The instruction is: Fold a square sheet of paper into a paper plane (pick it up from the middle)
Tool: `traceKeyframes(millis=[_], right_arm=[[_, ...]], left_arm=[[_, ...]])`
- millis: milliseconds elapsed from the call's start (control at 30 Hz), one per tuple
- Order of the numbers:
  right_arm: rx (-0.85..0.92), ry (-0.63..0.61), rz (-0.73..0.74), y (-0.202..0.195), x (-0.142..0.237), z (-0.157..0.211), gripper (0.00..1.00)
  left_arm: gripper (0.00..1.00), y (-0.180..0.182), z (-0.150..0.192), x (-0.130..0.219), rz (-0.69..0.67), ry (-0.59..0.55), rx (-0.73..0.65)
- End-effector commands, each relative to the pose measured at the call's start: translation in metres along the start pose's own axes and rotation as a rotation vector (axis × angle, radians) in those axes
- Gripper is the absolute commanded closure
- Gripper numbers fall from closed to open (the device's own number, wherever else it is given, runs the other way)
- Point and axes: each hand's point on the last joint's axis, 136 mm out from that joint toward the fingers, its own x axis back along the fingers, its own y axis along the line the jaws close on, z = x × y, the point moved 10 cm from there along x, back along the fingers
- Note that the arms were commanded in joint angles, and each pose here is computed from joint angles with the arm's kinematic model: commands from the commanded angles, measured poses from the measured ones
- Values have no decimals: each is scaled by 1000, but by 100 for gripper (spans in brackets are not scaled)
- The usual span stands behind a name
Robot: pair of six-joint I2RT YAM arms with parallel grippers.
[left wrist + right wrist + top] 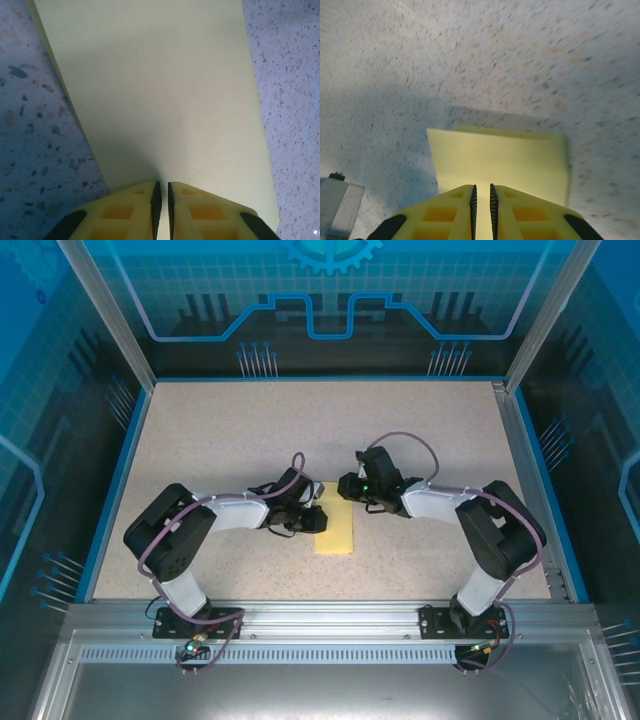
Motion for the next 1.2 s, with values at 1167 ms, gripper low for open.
traceKeyframes(millis=[1167], right_arm=[[-57, -34, 111, -56, -24, -32, 84]], left_arm=[[83, 29, 38, 0, -145, 162, 54]])
